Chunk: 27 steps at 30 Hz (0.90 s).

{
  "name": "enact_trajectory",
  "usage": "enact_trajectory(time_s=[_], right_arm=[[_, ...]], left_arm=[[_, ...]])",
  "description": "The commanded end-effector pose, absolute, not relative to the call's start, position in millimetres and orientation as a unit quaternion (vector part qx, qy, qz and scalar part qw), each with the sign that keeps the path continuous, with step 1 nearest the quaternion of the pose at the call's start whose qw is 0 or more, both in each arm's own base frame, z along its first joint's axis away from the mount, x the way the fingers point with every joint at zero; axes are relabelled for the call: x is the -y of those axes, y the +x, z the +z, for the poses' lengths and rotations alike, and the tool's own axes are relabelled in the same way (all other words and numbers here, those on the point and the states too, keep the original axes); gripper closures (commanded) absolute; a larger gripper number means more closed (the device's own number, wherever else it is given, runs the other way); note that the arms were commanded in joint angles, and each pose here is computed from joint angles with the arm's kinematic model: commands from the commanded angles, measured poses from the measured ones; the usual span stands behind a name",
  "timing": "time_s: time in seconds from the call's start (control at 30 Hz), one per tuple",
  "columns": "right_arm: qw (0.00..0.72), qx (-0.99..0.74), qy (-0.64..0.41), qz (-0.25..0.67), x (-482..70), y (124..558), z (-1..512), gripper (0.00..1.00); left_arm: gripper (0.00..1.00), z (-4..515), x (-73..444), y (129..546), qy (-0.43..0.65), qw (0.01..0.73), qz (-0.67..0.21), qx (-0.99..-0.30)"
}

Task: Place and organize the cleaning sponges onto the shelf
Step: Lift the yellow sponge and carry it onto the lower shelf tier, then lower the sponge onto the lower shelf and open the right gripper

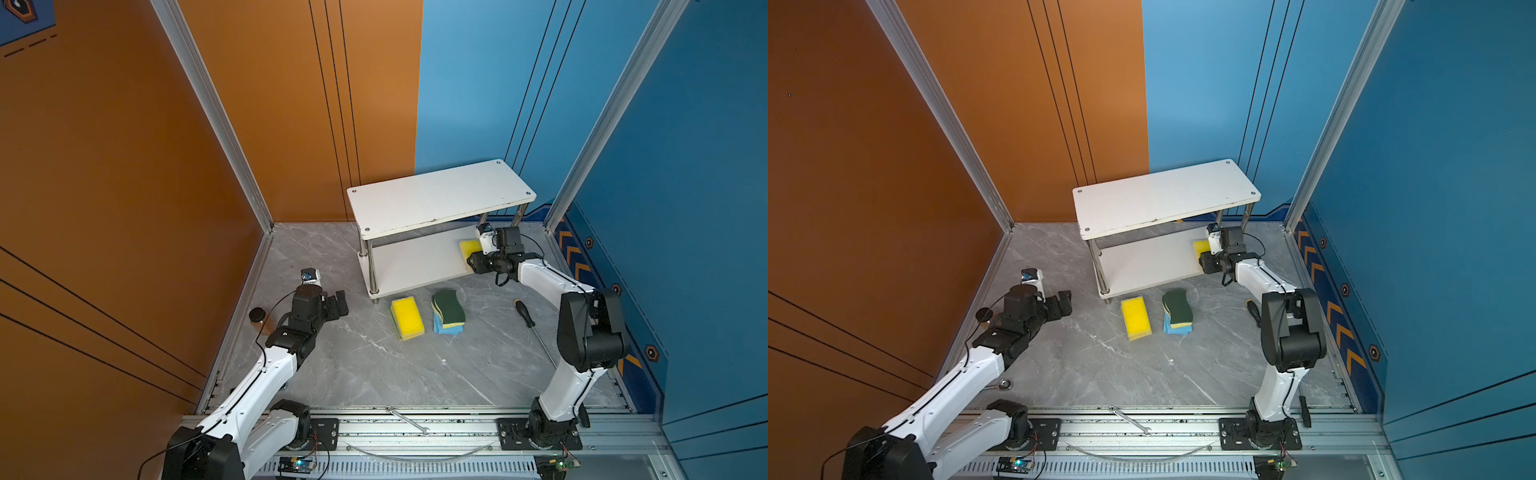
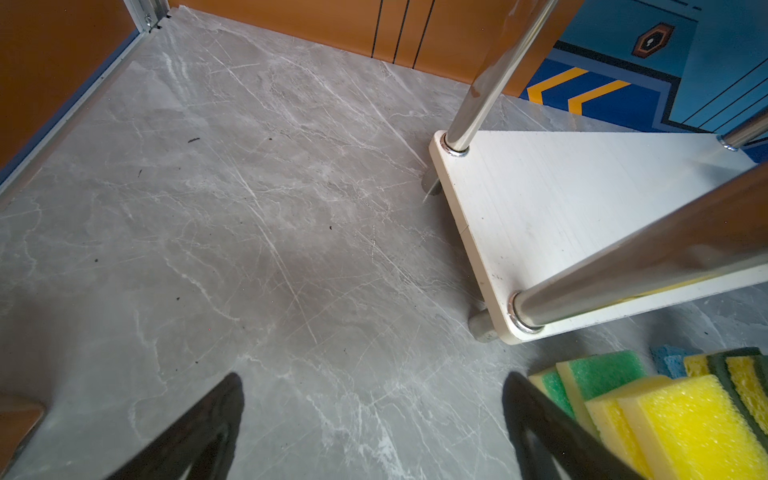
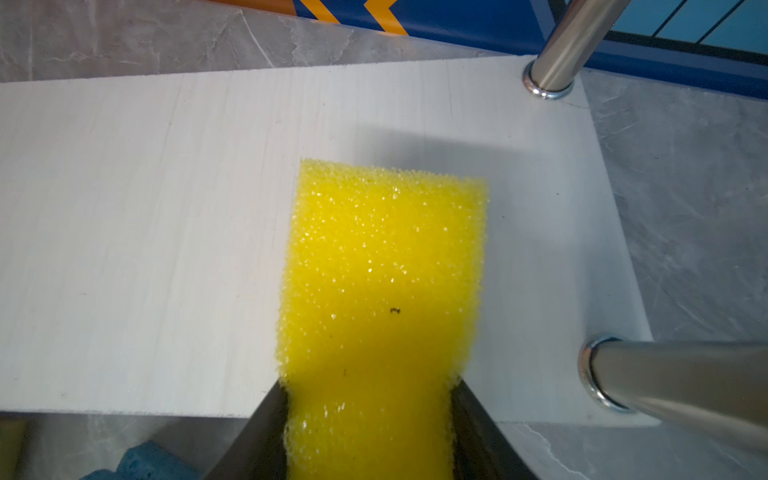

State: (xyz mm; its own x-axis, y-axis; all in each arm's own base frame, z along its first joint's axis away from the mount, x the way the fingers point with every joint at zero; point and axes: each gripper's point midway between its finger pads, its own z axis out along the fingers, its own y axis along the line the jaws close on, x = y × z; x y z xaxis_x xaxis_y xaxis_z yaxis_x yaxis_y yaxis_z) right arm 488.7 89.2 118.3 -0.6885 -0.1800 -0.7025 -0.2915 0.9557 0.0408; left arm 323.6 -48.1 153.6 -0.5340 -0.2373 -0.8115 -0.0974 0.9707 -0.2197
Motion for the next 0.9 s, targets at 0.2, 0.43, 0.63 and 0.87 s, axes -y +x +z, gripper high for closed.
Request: enact_trajectory(time_s=[0.2, 0.43, 0.63, 0.87], right_arm=[[0.395, -0.907, -0.142, 0.035, -80, 513, 125, 0.48], [0.393, -0.908, -0.141, 0.030, -79, 520, 121, 0.48], [0.393, -0.910, -0.131, 0.027, -77, 523, 117, 0.48], [0.390, -0.911, -0.130, 0.019, -76, 523, 112, 0.48]], left_arm=[[0.02, 157, 47, 329, -0.097, 0.470, -0.065, -0.875], [0.02, 162, 47, 331, -0.097, 0.473, -0.066, -0.873], [0.02, 162, 47, 331, -0.098, 0.473, -0.066, -0.873], [0.02, 162, 48, 331, -0.098, 0.473, -0.067, -0.873]])
